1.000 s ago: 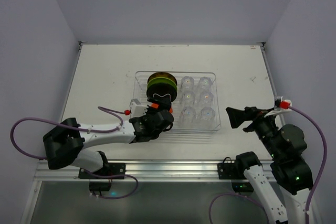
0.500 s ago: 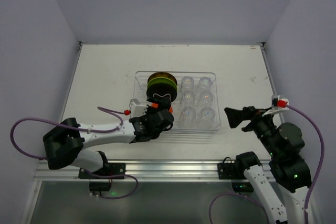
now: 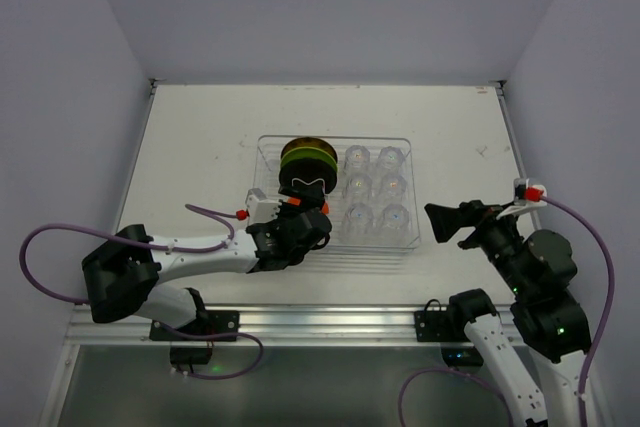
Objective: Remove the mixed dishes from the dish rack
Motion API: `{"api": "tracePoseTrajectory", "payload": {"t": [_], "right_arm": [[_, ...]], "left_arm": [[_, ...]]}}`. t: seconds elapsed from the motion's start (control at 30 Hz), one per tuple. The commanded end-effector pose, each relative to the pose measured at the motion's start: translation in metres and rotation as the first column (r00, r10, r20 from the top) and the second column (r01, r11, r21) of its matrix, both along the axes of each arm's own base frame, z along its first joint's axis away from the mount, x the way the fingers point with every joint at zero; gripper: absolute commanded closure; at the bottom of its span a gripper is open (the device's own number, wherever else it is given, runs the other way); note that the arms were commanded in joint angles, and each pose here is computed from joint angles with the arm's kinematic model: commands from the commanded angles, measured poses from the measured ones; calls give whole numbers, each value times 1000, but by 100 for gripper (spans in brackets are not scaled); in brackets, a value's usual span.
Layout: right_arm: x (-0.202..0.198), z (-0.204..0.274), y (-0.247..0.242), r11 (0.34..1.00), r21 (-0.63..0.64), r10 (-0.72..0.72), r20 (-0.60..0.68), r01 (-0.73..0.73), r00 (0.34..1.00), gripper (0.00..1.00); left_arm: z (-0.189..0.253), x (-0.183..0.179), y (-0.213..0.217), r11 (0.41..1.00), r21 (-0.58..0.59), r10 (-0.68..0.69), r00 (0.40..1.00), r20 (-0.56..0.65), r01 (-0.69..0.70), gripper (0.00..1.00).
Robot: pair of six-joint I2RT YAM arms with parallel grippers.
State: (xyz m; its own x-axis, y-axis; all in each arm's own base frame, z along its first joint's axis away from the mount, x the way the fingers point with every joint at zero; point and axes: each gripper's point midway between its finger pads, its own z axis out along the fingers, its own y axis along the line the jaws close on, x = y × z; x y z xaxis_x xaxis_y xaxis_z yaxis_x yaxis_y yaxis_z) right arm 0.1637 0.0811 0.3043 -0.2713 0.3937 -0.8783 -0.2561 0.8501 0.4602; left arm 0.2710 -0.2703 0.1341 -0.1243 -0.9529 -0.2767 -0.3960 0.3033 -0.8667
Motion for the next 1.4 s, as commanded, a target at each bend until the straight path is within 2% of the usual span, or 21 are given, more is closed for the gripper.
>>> {"api": "tracePoseTrajectory", "payload": {"t": [0.0,0.37,0.83,1.37], "right_arm": [[6,2,5,1000,-9,21,12,-21,1000,1],[6,0,4,1000,-10,18,9,-18,1000,1],[6,-2,5,1000,-7,25,7,-25,1000,1],[7,-7,8,999,3,34,-4,-34,999,1]], "left_arm": [[51,18,3,968,-211,166,979,122,-138,20],[58,17,3,965,-221,177,974,141,-143,25],[44,16,9,955,-232,213,971,112,-182,35],[35,13,10,941,-266,239,967,84,-210,36]]}}
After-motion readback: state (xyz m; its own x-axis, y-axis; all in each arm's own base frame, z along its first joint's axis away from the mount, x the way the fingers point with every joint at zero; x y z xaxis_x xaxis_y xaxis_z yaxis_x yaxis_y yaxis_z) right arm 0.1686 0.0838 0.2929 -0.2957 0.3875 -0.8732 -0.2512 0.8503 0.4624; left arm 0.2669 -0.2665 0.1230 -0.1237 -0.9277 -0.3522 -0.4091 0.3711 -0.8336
